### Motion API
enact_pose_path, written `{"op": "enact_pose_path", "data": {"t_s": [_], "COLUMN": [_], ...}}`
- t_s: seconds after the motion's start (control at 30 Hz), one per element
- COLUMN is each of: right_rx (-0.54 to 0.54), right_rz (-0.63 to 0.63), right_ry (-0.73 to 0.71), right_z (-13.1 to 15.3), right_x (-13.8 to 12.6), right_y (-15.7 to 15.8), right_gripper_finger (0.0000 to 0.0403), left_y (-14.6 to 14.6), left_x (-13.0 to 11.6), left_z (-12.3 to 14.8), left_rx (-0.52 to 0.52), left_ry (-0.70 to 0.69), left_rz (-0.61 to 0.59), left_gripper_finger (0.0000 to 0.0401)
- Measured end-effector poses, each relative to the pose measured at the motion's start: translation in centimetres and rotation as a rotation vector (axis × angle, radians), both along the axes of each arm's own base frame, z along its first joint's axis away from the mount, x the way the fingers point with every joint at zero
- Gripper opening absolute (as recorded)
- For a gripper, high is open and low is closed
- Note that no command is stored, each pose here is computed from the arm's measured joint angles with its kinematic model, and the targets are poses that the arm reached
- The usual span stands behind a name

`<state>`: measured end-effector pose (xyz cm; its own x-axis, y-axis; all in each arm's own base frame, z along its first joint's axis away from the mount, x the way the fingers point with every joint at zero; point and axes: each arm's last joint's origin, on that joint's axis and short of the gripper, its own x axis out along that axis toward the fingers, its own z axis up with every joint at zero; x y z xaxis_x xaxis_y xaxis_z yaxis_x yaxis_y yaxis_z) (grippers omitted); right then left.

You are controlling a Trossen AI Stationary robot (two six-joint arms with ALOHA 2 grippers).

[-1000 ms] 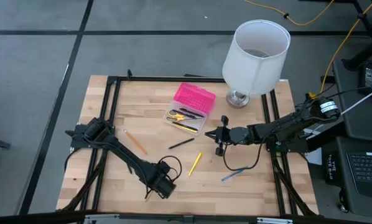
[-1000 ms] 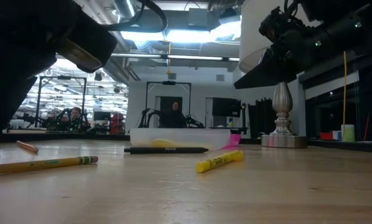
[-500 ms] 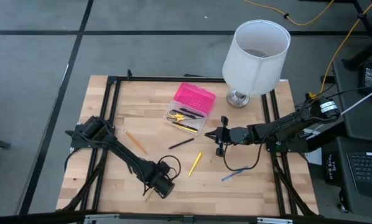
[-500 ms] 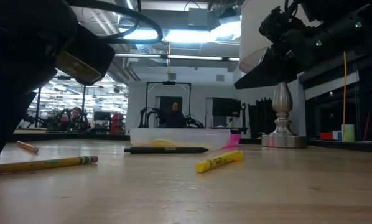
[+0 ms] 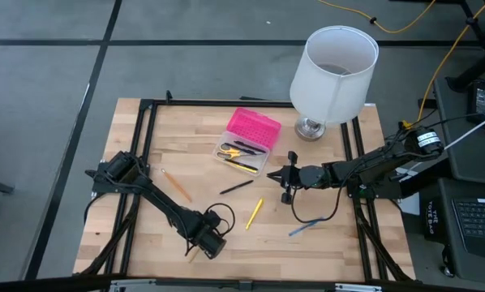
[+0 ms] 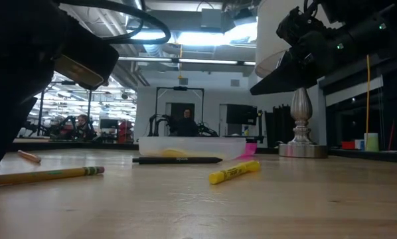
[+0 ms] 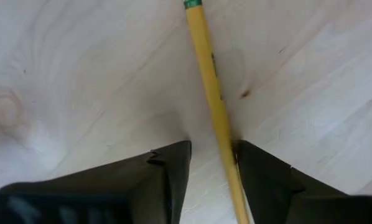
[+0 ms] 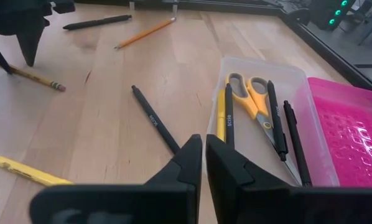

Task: Pick & place school supplies into a supply box
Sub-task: Put the yellow pencil into the pink supply box

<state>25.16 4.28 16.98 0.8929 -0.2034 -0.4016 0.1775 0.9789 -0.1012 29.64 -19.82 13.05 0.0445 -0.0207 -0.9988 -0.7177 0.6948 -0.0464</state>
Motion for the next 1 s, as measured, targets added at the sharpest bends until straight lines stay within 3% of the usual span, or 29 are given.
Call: {"op": "enact_pose_path", "data": {"t_s": [1.0], "right_rx": [-0.001], "right_rz": [0.0], "right_ry": [0.0], "right_z": [0.0], "right_x": [0.0], "right_y": [0.0], "right_gripper_finger": [0.0028], "left_y": [-0.11], "left_x": [-0.39], "left_z": [0.13], "left_rx": [0.048], "left_ry": [-0.007], "left_rz": [-0.282], "left_gripper_finger": [0.0021]}}
